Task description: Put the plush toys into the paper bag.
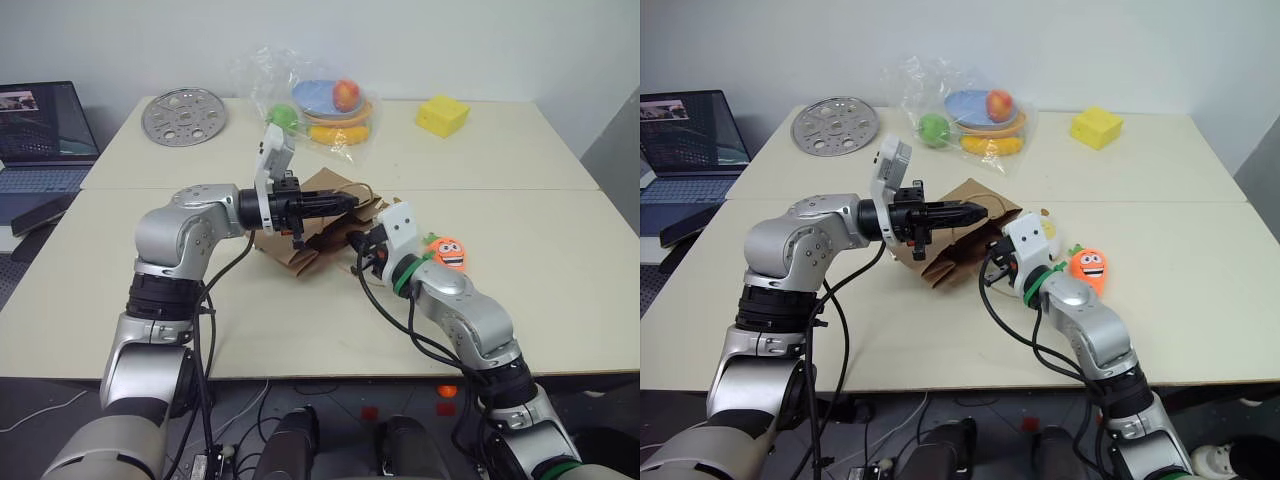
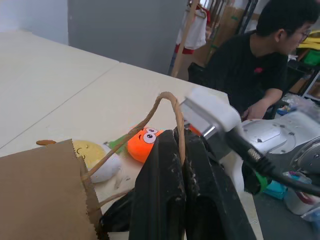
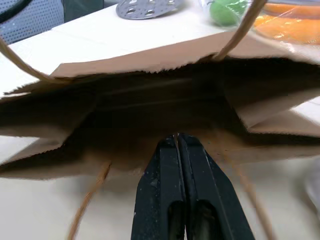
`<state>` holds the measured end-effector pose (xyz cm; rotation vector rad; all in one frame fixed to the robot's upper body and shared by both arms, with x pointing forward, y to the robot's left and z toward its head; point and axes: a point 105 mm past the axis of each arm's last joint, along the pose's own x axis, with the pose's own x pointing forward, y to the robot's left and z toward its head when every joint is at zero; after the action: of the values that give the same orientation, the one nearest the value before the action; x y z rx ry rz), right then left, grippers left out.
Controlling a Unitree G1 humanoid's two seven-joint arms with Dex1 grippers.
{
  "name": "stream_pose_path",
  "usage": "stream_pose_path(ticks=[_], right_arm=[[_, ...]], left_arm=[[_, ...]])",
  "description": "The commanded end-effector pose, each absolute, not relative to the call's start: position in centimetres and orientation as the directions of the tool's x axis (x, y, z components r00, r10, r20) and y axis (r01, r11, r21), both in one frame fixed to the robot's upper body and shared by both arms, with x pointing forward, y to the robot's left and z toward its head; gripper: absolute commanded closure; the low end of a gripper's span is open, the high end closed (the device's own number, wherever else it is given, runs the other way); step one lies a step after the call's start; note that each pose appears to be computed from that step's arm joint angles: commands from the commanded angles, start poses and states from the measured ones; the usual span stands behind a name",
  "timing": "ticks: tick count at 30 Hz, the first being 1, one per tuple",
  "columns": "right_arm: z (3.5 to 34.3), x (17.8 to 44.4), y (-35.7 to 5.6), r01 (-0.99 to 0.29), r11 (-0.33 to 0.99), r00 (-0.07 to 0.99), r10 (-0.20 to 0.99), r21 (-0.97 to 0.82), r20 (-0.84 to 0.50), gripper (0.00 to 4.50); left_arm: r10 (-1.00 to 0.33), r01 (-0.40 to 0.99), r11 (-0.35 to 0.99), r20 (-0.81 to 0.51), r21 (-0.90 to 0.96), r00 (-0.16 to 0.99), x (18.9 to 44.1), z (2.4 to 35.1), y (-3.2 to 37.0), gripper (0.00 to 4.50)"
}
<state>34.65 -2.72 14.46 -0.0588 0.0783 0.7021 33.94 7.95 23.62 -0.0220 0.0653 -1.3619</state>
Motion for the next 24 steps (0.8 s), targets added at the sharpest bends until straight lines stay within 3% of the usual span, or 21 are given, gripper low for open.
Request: stream_pose_path(ticks=[1, 11, 17, 24], right_arm=[[14.3, 35.4, -1.4, -0.653, 0.757, 0.757, 0.650, -0.025, -0.066, 4.45], [10.7, 35.7, 1.7, -0.704, 0.710, 0.701, 0.697, 0.008, -0.151, 4.45], [7.8, 36.0, 0.8, -0.649, 0.760, 0.736, 0.620, -0.026, -0.273, 4.45], [5.7, 35.8, -0.4, -0.623, 0.778, 0.742, 0.557, -0.079, -0.372, 4.45]], left_arm=[[-0.985, 0.985, 0.175, -0.006, -0.014, 0.175, 32.8, 25.0, 8.2, 4.50], [-0.983, 0.983, 0.182, 0.000, -0.009, 0.182, 31.9, 25.1, 9.0, 4.50], [-0.966, 0.965, 0.257, 0.019, 0.059, 0.257, 32.6, 26.5, 10.5, 4.50], [-0.852, 0.819, 0.523, 0.114, 0.237, 0.511, 36.5, 29.8, 15.5, 4.50]])
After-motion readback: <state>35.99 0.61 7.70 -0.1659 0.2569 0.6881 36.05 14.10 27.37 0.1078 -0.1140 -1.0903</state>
